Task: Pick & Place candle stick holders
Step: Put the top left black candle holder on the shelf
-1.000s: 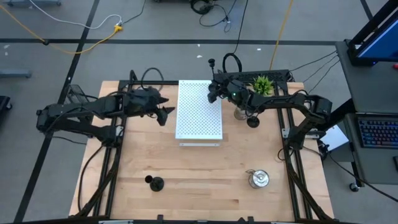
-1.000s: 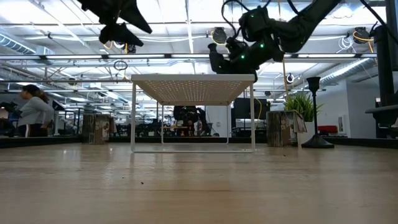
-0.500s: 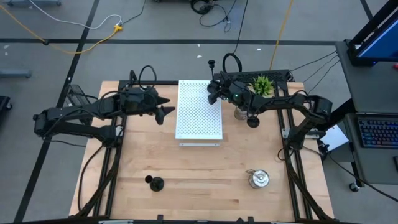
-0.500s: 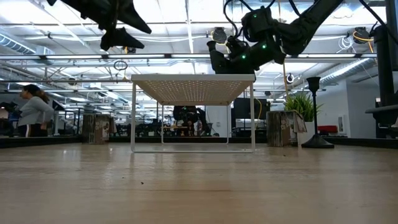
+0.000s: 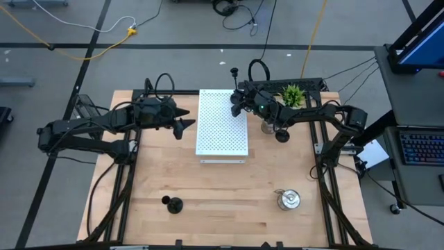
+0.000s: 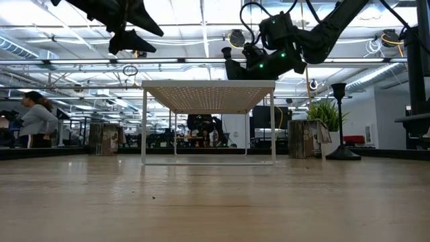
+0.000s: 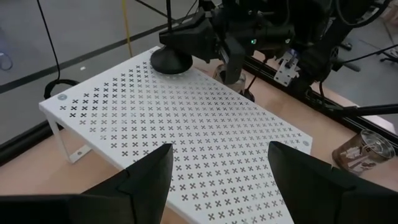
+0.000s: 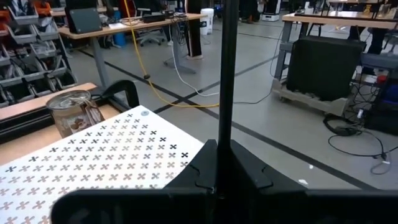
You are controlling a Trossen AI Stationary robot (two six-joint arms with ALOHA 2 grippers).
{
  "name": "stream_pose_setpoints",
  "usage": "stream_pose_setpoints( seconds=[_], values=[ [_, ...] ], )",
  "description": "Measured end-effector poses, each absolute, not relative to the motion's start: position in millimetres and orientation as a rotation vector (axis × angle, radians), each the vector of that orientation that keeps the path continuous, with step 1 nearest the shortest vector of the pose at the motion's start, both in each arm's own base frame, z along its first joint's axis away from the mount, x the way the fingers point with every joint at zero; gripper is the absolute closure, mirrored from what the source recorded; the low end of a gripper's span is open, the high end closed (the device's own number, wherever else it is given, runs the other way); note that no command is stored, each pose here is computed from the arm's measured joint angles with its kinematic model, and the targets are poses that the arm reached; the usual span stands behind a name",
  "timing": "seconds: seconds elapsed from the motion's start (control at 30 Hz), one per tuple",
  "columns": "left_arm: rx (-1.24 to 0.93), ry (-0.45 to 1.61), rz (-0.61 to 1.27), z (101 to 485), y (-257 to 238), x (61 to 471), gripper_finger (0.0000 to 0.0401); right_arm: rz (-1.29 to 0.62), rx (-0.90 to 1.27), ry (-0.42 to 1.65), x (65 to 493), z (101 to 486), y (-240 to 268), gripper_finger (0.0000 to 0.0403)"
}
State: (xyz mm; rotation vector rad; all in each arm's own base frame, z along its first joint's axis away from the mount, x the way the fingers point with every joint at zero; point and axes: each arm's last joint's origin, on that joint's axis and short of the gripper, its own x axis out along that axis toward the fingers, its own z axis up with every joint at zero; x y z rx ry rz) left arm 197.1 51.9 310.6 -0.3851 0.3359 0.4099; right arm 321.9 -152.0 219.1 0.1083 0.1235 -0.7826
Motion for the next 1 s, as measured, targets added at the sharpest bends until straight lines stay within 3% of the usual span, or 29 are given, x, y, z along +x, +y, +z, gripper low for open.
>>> stream_pose_setpoints(
  seconds=[1.0],
  values=[
    [-0.377, 0.344, 0.384, 310.4, 51.2, 197.5, 0.013, -0.731, 0.147, 0.114, 323.0, 218.7, -151.0, 0.0354]
  ],
)
